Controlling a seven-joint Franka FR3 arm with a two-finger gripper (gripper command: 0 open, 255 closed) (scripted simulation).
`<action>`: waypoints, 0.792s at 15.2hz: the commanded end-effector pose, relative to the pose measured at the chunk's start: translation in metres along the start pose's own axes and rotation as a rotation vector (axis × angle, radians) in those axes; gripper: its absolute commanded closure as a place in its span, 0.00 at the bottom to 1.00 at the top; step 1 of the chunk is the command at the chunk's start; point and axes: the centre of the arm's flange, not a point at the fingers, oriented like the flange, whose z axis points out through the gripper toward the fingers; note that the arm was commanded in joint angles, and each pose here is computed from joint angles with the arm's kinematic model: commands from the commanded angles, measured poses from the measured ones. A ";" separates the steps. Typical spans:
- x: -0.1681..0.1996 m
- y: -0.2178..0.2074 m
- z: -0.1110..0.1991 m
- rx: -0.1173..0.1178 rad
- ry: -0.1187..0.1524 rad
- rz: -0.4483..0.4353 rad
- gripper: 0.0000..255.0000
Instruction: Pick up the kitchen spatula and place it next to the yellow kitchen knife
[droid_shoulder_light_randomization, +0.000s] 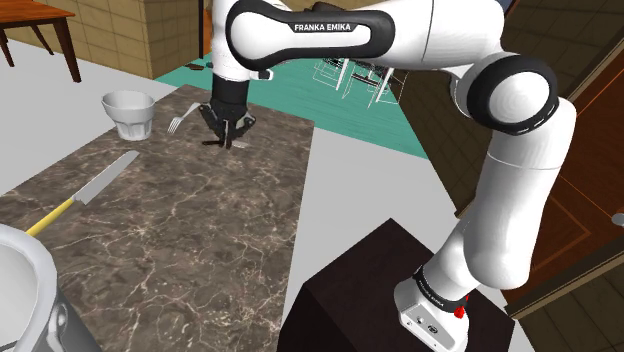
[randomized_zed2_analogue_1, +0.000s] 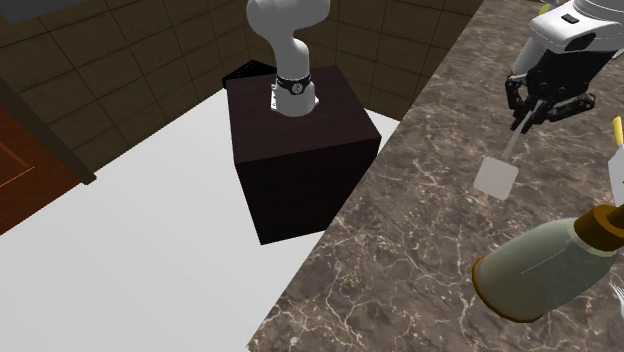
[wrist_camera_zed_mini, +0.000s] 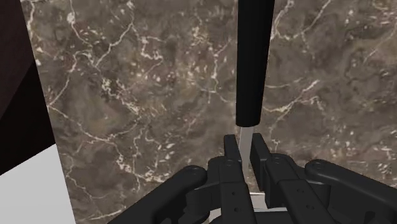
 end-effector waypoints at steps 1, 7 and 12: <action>-0.027 -0.009 0.001 0.000 0.000 0.001 1.00; -0.100 -0.042 0.006 0.000 0.000 0.001 1.00; -0.117 -0.050 0.028 0.000 0.000 0.001 1.00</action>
